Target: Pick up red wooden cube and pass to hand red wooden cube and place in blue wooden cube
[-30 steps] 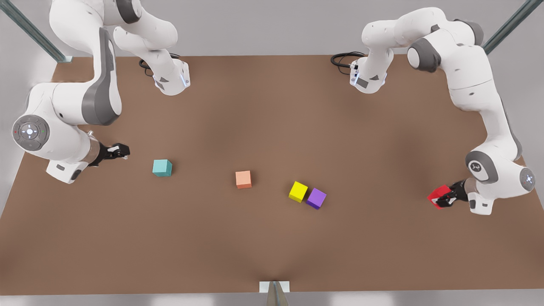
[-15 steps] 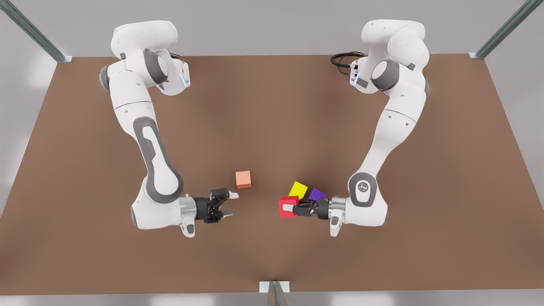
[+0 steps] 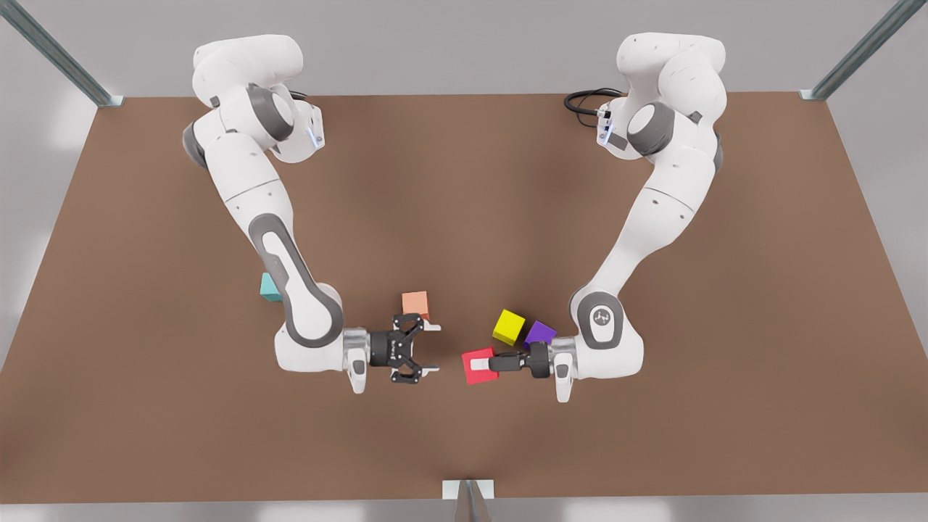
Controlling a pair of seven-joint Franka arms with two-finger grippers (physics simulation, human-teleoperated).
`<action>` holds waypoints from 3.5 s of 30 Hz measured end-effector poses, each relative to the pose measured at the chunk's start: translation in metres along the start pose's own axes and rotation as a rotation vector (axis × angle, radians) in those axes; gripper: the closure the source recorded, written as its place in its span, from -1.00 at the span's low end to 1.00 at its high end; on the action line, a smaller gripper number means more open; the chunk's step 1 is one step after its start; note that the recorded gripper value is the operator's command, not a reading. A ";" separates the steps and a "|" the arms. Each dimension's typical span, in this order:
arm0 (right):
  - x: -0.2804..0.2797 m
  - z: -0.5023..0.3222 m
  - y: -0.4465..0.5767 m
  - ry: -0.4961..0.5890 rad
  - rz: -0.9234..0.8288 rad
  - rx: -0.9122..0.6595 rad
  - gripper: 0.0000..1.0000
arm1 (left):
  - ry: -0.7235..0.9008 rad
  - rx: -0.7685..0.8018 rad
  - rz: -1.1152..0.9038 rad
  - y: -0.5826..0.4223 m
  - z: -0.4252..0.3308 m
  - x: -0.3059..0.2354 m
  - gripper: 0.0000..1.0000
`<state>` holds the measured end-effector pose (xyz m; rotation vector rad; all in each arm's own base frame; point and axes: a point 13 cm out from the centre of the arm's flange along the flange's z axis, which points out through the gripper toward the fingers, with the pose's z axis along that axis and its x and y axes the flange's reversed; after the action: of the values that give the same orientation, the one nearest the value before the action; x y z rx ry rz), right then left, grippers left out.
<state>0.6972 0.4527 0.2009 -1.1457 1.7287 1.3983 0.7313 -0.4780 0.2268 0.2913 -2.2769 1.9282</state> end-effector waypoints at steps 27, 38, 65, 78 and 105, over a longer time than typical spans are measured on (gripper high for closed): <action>-0.045 0.047 -0.007 -0.129 -0.358 0.062 -1.00 | -0.022 0.040 0.200 -0.006 0.004 0.000 -0.22; -0.040 0.047 -0.027 -0.134 -0.410 0.103 -1.00 | -0.025 0.044 0.222 -0.012 0.001 -0.001 -0.23; -0.047 0.097 -0.003 -0.128 -0.453 0.123 -0.59 | -0.020 0.042 0.227 -0.010 0.006 0.002 -0.34; -0.046 0.094 -0.006 -0.116 -0.445 0.130 -0.03 | -0.044 -0.042 0.330 -0.029 -0.055 -0.022 -1.00; 0.111 -0.387 -0.022 1.502 -0.632 -0.073 -0.04 | 0.143 -1.428 0.335 -0.127 -0.408 0.162 -1.00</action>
<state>0.6883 0.0498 0.1866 -2.8291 1.7349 0.0165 0.5982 -0.1047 0.4543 -0.3985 -2.9796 -0.0020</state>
